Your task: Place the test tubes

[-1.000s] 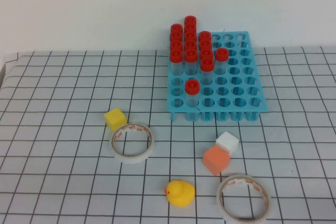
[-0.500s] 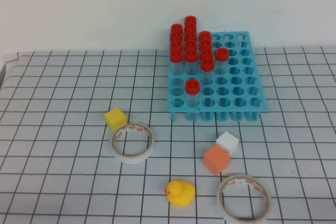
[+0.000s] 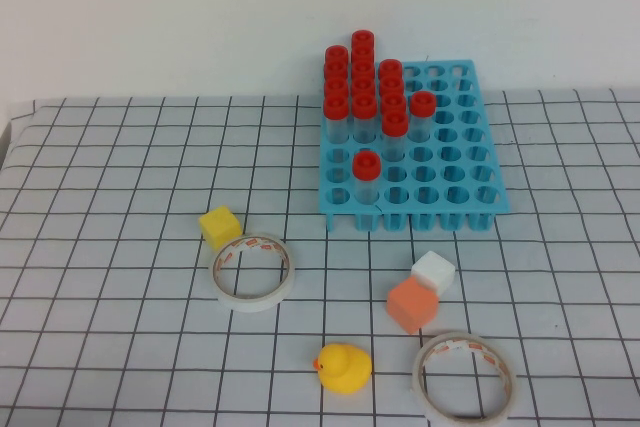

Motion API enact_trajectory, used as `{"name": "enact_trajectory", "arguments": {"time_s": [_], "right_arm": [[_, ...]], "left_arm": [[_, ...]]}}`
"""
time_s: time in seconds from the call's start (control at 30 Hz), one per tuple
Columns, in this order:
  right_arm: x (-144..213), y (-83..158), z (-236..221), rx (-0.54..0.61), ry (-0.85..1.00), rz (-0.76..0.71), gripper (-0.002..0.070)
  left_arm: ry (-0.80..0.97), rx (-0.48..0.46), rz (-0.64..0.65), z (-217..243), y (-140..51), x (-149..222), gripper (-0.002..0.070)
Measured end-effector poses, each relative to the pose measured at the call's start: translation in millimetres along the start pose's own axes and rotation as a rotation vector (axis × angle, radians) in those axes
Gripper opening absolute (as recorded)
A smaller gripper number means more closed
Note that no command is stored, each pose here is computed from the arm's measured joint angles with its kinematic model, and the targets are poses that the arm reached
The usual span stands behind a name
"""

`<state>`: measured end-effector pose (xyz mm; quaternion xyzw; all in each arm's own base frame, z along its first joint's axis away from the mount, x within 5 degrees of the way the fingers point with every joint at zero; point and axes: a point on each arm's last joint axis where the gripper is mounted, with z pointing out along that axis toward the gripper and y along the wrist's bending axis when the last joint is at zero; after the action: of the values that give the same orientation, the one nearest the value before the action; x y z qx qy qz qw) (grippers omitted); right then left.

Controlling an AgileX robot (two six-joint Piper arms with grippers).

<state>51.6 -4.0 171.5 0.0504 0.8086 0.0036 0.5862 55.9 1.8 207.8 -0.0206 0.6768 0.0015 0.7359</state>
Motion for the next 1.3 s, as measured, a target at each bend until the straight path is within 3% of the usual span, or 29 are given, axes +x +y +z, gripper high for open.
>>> {"name": "enact_trajectory", "arguments": {"time_s": [0.13,0.3,0.47,0.67,0.87,1.3], "right_arm": [[0.0,0.0,0.0,0.000,0.000,0.000,-0.0001],[0.0,0.0,0.0,0.000,0.000,0.000,-0.0001],[0.0,0.0,0.0,0.000,0.000,0.000,-0.0001],[0.0,0.0,0.0,0.000,0.000,0.000,-0.0001],[0.0,0.0,0.0,0.000,0.000,0.000,-0.0001],[0.0,0.0,0.0,0.000,0.000,0.000,-0.0001]], "left_arm": [[0.178,0.017,0.105,-1.5,-0.2,16.1,-0.0001],[0.338,0.016,0.082,-5.2,-0.4,30.2,-0.0001],[0.345,-0.035,0.100,-5.4,2.4,30.6,-0.0001],[0.347,-0.016,0.159,-5.4,1.5,30.8,-0.0001],[0.340,0.005,0.088,-5.2,-1.4,30.4,-0.0001],[0.339,0.008,0.070,-5.1,-2.1,30.3,-0.0001]]}}
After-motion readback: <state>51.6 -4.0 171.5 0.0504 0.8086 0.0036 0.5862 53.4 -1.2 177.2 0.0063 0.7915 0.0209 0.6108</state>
